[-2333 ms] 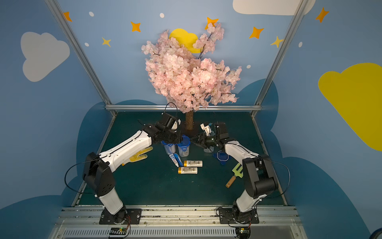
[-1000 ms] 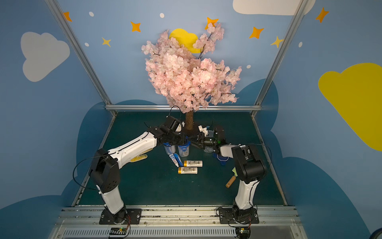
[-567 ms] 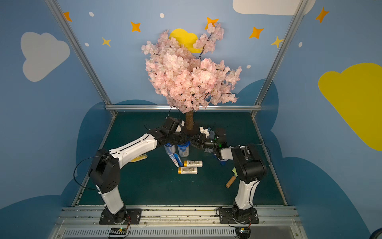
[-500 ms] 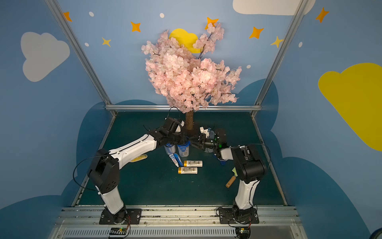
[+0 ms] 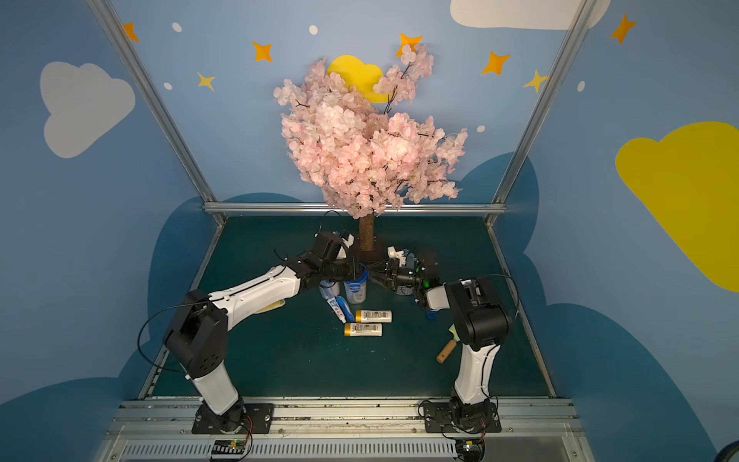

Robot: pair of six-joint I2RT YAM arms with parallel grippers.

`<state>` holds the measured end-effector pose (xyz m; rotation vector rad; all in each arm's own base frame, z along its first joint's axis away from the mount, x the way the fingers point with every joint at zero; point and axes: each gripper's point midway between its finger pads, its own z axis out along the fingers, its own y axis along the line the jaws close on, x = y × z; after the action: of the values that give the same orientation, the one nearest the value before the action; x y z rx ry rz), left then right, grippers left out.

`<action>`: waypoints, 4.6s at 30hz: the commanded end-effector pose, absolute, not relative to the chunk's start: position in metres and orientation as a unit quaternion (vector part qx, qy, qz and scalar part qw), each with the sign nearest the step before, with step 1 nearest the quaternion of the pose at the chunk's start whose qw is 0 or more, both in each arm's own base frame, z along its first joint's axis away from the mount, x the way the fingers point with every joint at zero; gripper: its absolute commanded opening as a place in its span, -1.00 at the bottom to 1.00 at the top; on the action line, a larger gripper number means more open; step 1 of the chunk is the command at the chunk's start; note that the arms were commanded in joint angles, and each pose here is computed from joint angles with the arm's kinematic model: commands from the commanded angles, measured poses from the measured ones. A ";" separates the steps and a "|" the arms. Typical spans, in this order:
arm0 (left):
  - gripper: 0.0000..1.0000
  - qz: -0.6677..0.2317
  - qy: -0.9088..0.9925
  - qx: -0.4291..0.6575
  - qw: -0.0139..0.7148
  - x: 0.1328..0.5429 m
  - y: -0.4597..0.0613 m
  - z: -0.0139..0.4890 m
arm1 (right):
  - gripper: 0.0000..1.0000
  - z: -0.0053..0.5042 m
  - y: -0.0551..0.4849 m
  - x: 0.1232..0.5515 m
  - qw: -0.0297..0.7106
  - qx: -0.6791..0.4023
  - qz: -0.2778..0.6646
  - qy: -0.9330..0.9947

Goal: Take out toiletry kits
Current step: Unfasten the latch on the container, then open the lid of the container, then place the lid at the center of the board.

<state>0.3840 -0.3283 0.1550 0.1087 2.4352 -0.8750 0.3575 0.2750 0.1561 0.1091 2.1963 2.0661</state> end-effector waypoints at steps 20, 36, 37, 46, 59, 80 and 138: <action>-0.95 -0.133 0.989 -0.010 0.057 0.293 -0.250 -0.002 | -0.13 0.241 0.261 0.351 0.188 -0.089 0.693 0.691; -0.95 -0.133 0.990 -0.007 0.056 0.292 -0.251 -0.001 | -0.15 0.245 0.259 0.352 0.196 -0.090 0.680 0.701; -0.95 -0.135 0.989 -0.006 0.058 0.293 -0.252 0.001 | -0.17 0.244 0.259 0.352 0.196 -0.089 0.674 0.707; -0.95 -0.156 0.983 0.019 0.100 0.316 -0.269 0.047 | -0.19 0.202 0.238 0.341 0.181 -0.060 0.549 0.814; -0.95 -0.196 0.968 0.045 0.153 0.340 -0.290 0.103 | 0.06 0.175 0.255 0.347 0.139 -0.053 0.557 0.817; -0.95 -0.198 0.970 0.039 0.139 0.341 -0.289 0.084 | -0.71 0.184 0.278 0.357 0.137 -0.064 0.578 0.802; 0.90 -0.203 0.938 0.020 0.280 0.332 -0.219 0.222 | -1.00 0.101 0.100 0.227 0.128 -0.053 -0.033 0.990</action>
<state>0.3326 -0.2179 0.2194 0.0366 2.5044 -0.5345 0.2270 0.1020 0.1080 -0.1730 2.8714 0.0102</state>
